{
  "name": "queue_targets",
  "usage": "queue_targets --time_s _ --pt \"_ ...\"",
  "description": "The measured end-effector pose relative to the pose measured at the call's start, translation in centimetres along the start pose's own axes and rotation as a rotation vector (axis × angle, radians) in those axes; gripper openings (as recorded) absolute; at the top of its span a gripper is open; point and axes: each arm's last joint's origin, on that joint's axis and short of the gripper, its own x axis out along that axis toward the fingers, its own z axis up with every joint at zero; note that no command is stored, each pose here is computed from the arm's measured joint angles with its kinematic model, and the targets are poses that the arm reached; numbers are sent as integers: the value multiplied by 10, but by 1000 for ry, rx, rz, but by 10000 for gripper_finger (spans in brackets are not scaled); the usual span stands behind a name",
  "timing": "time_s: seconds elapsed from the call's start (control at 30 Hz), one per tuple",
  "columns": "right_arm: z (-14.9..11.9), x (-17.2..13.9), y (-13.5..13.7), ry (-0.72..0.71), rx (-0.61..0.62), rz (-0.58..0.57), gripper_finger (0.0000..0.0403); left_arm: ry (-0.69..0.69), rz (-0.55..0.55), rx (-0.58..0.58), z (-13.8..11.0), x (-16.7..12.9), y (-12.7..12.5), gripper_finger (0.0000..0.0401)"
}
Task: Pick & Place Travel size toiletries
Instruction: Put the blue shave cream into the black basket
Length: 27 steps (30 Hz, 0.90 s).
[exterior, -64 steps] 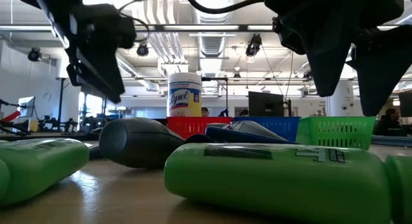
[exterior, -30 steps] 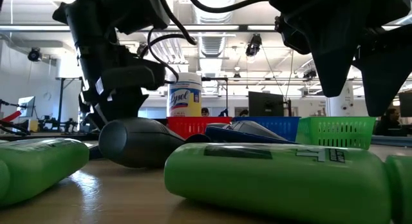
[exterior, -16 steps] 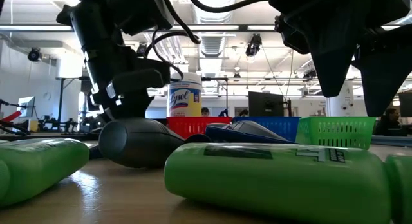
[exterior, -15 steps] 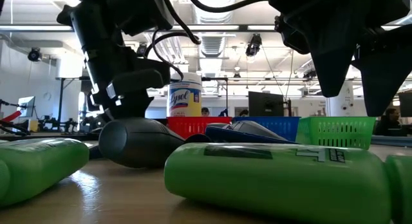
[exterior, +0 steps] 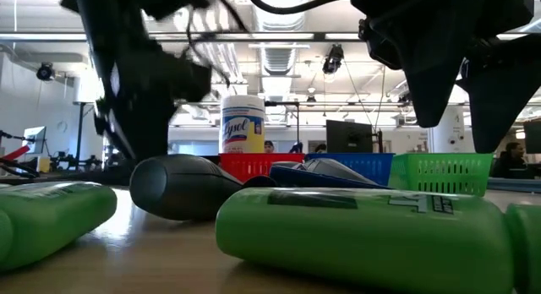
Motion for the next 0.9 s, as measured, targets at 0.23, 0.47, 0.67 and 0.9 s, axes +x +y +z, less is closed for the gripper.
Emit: queue_targets --time_s 0.23,0.47,0.67,0.9 --pt "0 -2 0 0 -26 8 364 -166 -148 -105 12 -59 -2 132" --pt "-1 -2 1 1 -10 13 363 -455 -182 -303 55 -120 49 132" --pt "-1 -2 1 -22 16 17 364 -422 -108 -455 87 -107 109 132" --pt "0 -2 1 -44 23 21 363 -359 -80 -520 94 -74 124 155"
